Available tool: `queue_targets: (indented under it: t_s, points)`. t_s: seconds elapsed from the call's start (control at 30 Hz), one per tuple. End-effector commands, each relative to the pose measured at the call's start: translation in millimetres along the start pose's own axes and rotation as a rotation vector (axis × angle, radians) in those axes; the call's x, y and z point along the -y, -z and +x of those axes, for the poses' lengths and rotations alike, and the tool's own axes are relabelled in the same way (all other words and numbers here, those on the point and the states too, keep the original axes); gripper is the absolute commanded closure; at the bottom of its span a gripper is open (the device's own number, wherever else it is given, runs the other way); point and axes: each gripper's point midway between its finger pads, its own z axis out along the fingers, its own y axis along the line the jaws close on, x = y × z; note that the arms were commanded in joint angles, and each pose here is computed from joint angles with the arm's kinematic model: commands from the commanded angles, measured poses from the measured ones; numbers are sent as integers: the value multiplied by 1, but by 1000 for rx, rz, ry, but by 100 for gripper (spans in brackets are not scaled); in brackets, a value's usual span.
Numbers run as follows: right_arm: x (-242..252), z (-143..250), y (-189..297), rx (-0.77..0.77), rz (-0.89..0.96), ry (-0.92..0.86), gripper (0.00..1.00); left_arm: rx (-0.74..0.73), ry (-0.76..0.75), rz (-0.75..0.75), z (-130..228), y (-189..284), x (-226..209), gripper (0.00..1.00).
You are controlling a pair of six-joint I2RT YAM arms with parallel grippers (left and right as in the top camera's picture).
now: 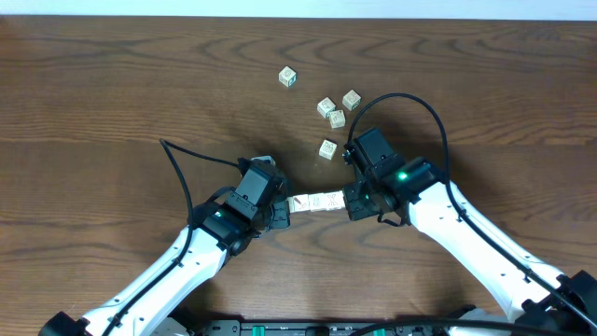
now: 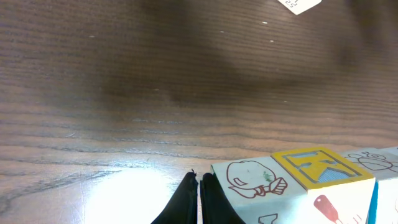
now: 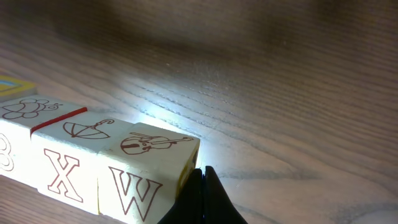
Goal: Lift 5 blocks
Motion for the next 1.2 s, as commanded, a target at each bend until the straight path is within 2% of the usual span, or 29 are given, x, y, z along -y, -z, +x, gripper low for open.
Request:
queue_targets:
  t_s: [0.0, 1.17]
  points:
    - [-99, 5, 35, -31, -430, 114, 99, -29, -93, 369, -6, 42, 95, 93]
    - [-103, -3, 49, -18, -435, 118, 99, -3, -103, 391, -20, 58, 108, 93]
